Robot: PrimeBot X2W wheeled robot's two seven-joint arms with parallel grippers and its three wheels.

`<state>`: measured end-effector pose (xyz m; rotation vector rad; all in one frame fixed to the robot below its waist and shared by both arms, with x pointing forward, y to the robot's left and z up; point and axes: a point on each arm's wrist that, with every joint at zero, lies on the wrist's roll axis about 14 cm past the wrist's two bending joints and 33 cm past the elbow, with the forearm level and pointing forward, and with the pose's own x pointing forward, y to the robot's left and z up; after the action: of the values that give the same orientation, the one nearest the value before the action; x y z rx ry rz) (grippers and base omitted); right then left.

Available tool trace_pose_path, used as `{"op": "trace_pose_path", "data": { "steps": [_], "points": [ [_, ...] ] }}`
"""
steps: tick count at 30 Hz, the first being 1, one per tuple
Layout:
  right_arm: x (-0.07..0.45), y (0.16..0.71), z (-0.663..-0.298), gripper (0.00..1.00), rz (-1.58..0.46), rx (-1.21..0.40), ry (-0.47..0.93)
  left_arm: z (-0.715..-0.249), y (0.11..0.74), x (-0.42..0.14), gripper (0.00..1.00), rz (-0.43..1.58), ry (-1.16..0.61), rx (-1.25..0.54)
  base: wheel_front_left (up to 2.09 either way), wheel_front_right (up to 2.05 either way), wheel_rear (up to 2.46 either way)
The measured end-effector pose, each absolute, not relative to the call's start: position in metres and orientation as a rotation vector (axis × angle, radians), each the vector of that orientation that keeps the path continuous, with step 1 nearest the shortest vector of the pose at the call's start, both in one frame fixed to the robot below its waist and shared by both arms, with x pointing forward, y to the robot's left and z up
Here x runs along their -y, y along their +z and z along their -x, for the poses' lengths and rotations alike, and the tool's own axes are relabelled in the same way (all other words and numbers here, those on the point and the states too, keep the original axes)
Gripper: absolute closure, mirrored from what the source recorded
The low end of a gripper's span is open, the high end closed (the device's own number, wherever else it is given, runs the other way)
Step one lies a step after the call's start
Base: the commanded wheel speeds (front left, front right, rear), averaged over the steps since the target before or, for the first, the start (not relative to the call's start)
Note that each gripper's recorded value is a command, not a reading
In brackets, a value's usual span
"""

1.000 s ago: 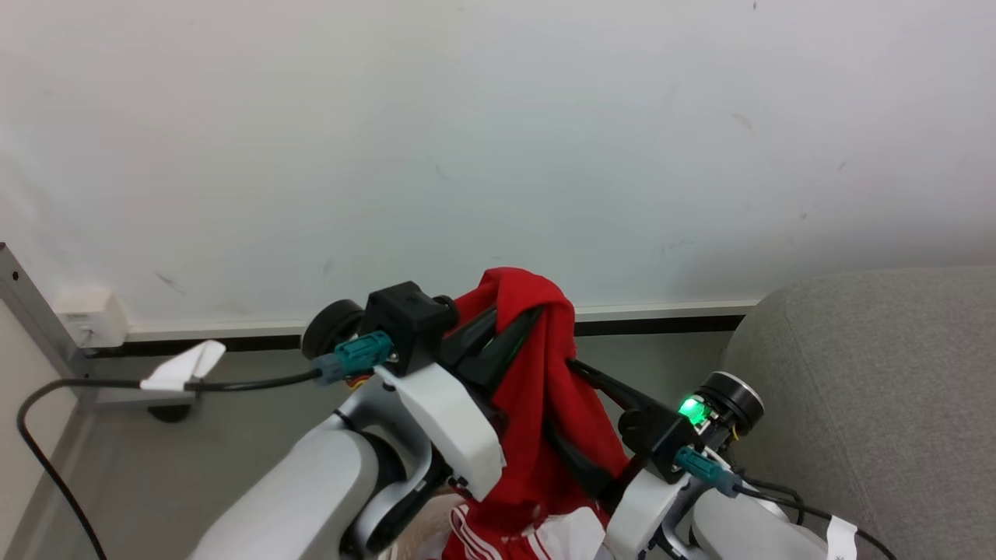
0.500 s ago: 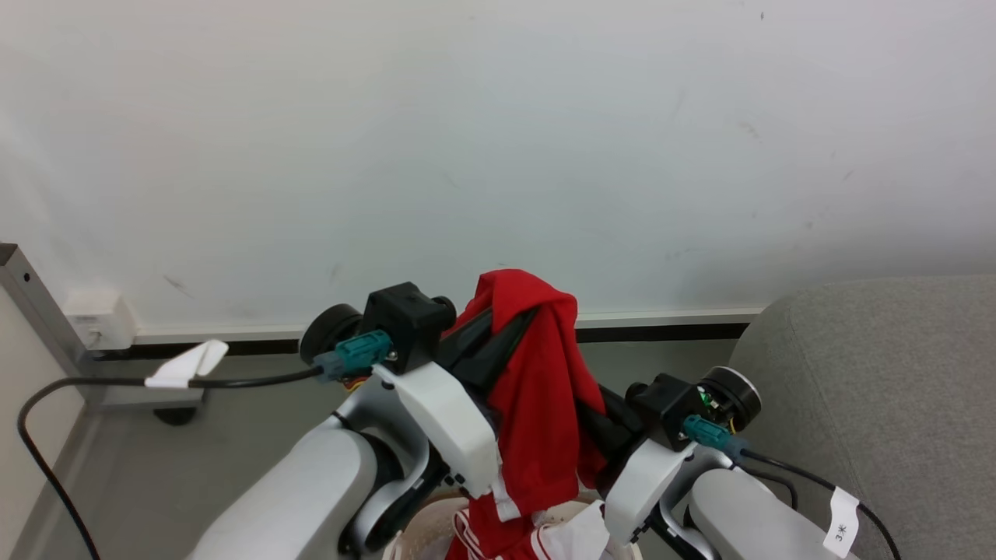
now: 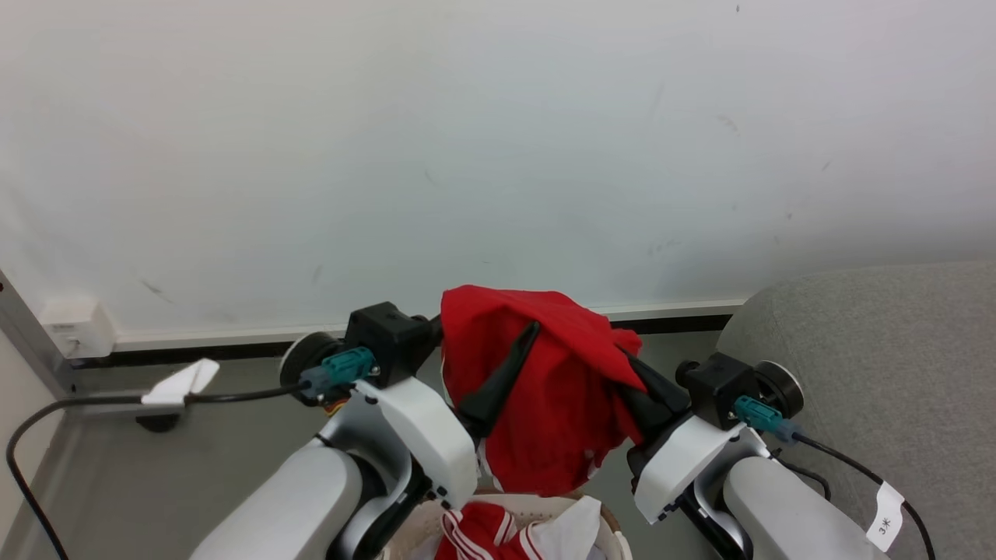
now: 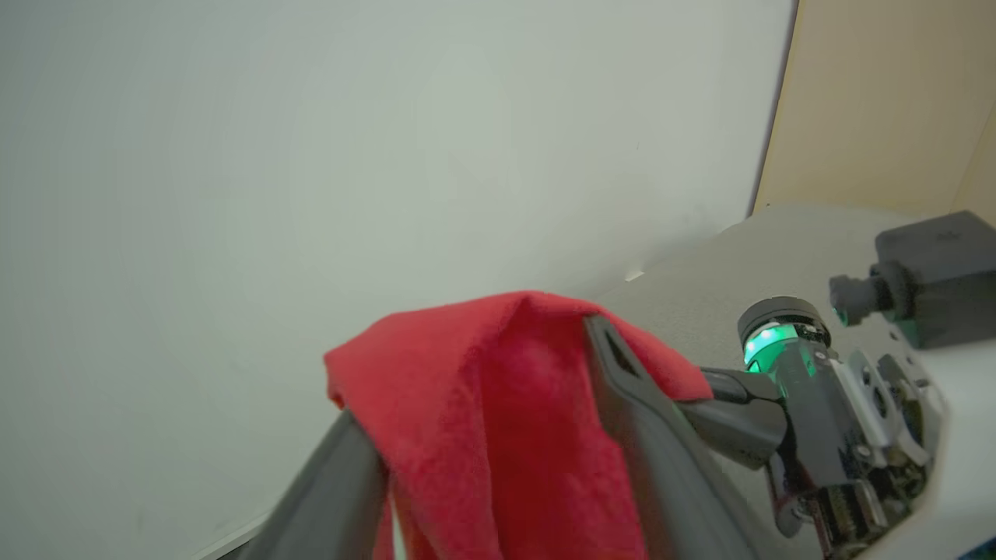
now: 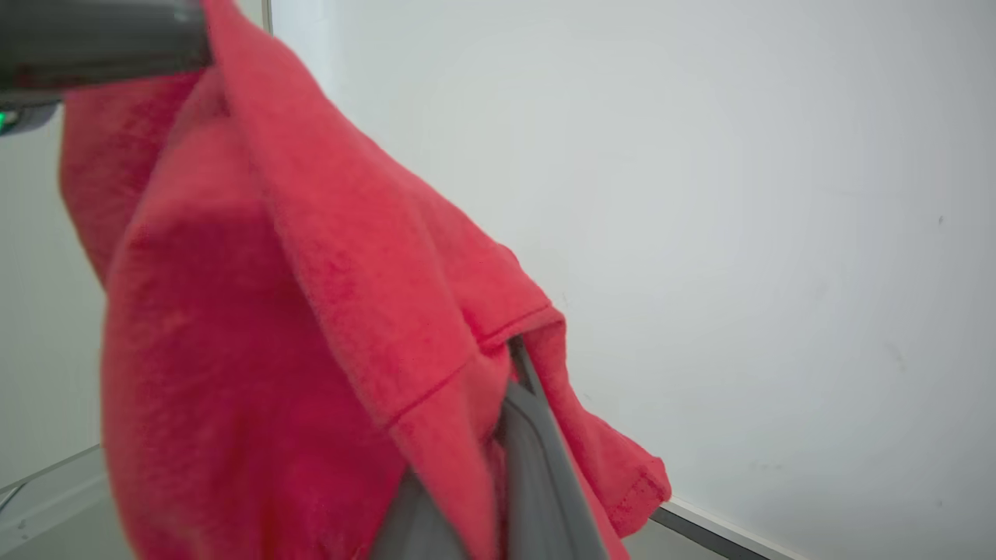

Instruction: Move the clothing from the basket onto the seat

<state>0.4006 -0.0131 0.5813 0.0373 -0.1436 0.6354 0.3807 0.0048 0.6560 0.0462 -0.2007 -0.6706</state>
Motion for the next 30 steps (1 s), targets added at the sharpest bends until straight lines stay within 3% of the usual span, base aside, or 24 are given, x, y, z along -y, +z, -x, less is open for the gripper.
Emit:
{"op": "trace_pose_path", "data": {
  "steps": [13, 30],
  "points": [
    [0.059, 0.6, -0.416, 1.0, -0.081, 0.203, 0.504, -0.377, 0.614, -0.003, 0.0, -0.026, -0.691, 0.084, 0.0, 0.0, 0.0],
    [0.1, 0.604, -0.418, 1.0, -0.065, 0.228, 0.403, -0.379, 0.605, 0.016, 0.0, -0.015, -0.743, 0.073, 0.0, 0.0, 0.0]
  ]
}}
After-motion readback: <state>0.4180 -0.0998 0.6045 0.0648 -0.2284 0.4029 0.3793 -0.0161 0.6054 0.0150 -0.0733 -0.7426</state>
